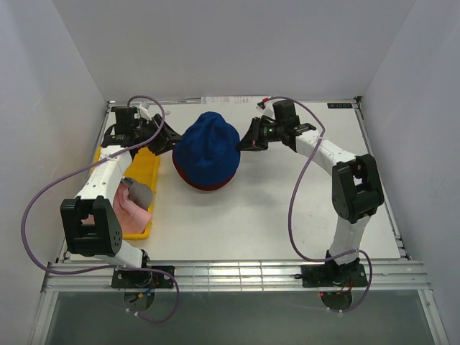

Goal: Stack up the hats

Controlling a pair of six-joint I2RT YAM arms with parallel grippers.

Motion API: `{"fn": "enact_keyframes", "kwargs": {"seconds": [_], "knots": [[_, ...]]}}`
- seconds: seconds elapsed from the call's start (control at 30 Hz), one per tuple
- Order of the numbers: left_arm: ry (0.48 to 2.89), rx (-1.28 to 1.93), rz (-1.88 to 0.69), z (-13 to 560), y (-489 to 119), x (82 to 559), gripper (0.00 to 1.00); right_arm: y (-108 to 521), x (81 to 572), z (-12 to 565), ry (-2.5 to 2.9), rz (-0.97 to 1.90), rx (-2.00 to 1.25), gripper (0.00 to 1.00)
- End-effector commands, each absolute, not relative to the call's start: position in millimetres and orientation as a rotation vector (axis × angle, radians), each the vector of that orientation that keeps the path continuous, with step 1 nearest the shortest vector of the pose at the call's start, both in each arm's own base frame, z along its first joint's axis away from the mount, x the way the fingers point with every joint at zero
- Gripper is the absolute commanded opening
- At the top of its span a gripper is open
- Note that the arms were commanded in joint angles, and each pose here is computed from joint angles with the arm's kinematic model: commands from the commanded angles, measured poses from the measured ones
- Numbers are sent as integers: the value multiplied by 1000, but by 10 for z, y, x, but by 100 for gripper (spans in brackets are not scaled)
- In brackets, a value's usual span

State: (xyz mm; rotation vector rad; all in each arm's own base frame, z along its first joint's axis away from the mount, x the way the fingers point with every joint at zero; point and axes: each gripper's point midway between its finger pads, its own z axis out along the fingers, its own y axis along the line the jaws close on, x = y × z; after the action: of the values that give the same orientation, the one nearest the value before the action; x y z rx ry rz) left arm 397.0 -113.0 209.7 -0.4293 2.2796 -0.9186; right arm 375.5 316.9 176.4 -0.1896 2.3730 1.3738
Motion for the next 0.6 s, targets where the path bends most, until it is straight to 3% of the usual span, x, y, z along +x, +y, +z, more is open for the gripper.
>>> {"fn": "enact_keyframes", "kwargs": {"seconds": [0.0,0.57], "knots": [[2203,-381,-950,2304,-1152,3940,61,3192,3918,1899,2317,1346,-230,8],[2215,-465,-941,2197,-978,3749,66,3207,3997,1808,2339,1326,-244,8]]}}
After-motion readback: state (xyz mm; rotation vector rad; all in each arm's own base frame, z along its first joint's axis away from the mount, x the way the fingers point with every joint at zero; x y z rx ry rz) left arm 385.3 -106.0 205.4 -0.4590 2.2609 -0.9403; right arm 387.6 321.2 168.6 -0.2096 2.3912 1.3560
